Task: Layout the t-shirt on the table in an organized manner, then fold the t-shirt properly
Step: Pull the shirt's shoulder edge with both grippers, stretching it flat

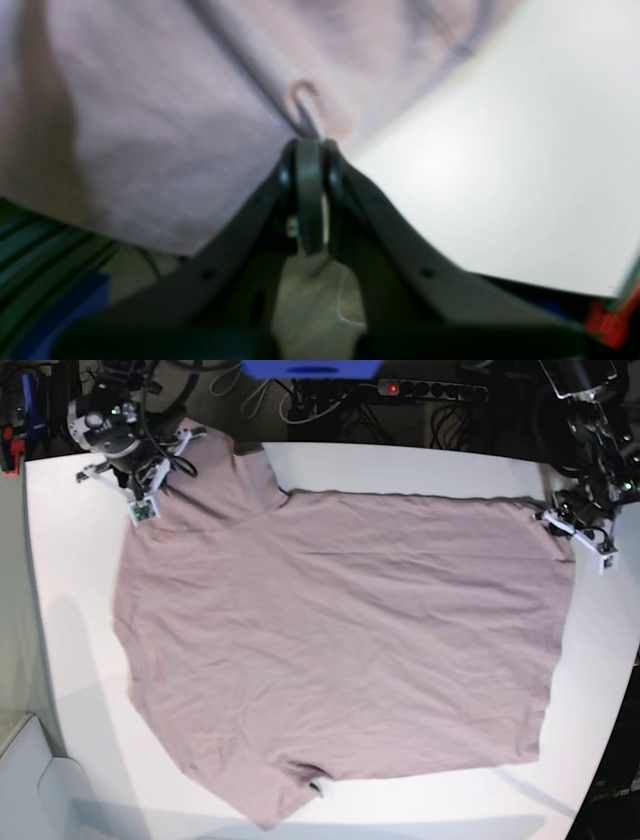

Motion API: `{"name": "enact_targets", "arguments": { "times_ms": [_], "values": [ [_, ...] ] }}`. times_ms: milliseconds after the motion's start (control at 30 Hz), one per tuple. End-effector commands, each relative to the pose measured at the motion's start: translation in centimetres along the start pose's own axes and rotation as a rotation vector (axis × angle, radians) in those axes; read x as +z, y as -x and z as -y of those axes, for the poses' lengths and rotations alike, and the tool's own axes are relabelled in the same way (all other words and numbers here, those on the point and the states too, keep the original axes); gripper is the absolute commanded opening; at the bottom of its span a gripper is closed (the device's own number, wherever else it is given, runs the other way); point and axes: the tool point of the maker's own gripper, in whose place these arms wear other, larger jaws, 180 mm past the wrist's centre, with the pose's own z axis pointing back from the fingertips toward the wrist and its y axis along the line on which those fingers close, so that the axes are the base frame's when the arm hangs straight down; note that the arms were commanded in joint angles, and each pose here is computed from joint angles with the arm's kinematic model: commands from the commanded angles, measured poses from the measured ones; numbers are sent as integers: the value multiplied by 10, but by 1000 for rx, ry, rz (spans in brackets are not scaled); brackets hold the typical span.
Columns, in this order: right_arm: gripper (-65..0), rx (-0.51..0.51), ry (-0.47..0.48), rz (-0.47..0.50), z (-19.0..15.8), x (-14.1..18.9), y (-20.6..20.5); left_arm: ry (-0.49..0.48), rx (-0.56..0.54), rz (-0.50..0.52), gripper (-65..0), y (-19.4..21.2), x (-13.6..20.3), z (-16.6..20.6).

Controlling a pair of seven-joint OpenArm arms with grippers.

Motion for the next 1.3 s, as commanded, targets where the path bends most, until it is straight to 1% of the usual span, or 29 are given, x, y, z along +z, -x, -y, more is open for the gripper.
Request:
{"name": "enact_targets", "arguments": {
  "times_ms": [0,100,200,367,433,533,700,833,933,1100,1133,1200,1267],
  "values": [
    [-650,8,12,46,4,5,-13,5,-15,-9,-648,-1,2,3],
    [-650,11,16,51,5,6,-14,8,-23,3,-648,-5,5,7],
    [-650,12,19,48,6,8,-12,28,-9,-41,-648,7,2,17],
    [-650,-34,77,24,27,12,0,58,-9,-7,-648,1,5,36],
    [-650,-54,109,32,40,13,-2,69,-4,0,-648,1,5,43],
    [-650,-84,151,34,56,16,-1,90,-10,-10,-648,4,2,54],
    [-650,-112,193,34,72,20,1,106,-23,-18,-648,6,-1,62],
    [-650,-102,216,25,81,23,5,153,-31,-33,-648,13,-6,86],
    [-650,-103,219,19,82,24,8,178,-35,-44,-648,17,-8,98],
    [-650,-103,217,12,82,24,11,179,-34,-57,-648,23,-8,99],
    [-650,-102,216,9,81,24,12,171,-33,-64,-649,26,-8,95],
    [-650,-98,211,2,79,24,15,165,-42,-109,-649,39,-6,91],
    [-650,-96,208,1,78,24,15,134,-53,-112,-649,38,3,78]
  ]
}}
